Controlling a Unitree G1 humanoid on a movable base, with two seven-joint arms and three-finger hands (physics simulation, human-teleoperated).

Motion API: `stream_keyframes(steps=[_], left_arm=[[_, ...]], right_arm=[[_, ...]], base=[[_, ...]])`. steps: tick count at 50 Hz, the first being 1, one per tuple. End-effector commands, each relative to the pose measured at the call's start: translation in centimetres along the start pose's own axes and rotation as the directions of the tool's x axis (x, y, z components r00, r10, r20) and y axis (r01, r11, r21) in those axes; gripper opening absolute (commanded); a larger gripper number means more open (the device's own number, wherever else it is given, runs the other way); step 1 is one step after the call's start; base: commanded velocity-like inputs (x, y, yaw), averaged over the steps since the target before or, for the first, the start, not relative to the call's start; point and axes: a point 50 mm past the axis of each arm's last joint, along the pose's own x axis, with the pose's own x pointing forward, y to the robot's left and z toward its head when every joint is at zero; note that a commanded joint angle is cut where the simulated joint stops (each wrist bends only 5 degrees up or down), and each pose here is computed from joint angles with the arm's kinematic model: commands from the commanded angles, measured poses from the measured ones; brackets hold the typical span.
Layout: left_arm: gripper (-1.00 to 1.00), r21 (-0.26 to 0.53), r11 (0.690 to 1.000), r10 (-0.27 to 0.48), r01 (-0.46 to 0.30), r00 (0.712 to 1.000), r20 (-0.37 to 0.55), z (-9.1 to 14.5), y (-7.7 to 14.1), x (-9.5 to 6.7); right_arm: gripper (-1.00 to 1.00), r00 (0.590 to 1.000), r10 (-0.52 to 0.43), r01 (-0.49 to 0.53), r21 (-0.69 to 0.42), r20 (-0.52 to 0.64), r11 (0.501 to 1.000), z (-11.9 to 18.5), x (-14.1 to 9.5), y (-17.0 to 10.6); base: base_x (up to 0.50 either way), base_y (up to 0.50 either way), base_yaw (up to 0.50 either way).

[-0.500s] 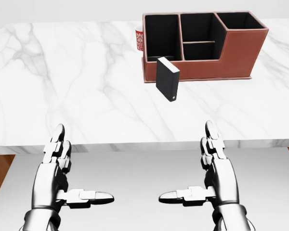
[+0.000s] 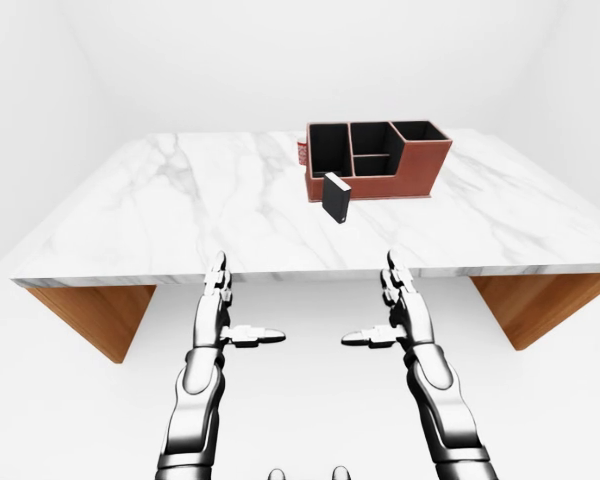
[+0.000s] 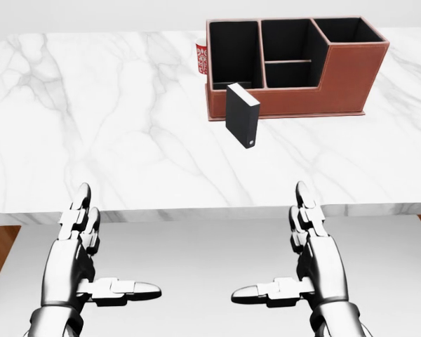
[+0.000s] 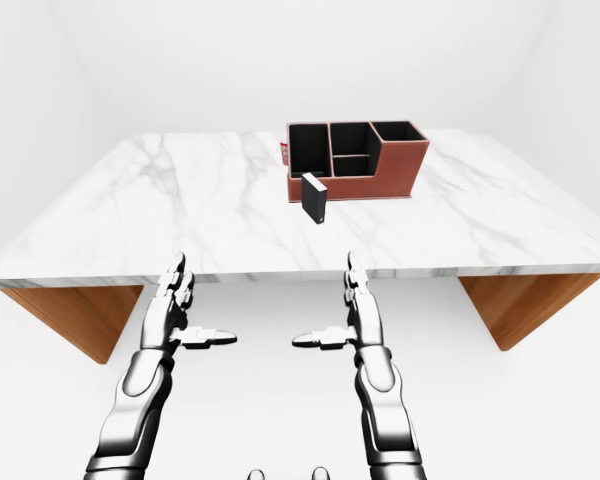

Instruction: Pick up the book and place it in the right compartment of the caddy.

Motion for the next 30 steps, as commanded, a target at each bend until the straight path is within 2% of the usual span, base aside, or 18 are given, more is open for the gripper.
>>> stream_keyframes(steps=[1,30], left_arm=[[1.00,0.003,1.000,-0.009,0.009,1.000,-0.005,-0.10,-0.13,-0.03],[1.00,0.000,1.000,-0.014,0.014,1.000,-0.016,-0.27,-0.19,0.07]], right_arm=[[1.00,1.000,0.011,-0.011,0.003,-0.017,1.000,-0.25,-0.13,0.08],[1.00,1.000,0.019,-0.019,-0.009,-0.017,1.000,-0.38,-0.08,0.26]], base=[[0.00,-0.33,0.00],[0.00,-0.47,0.00]])
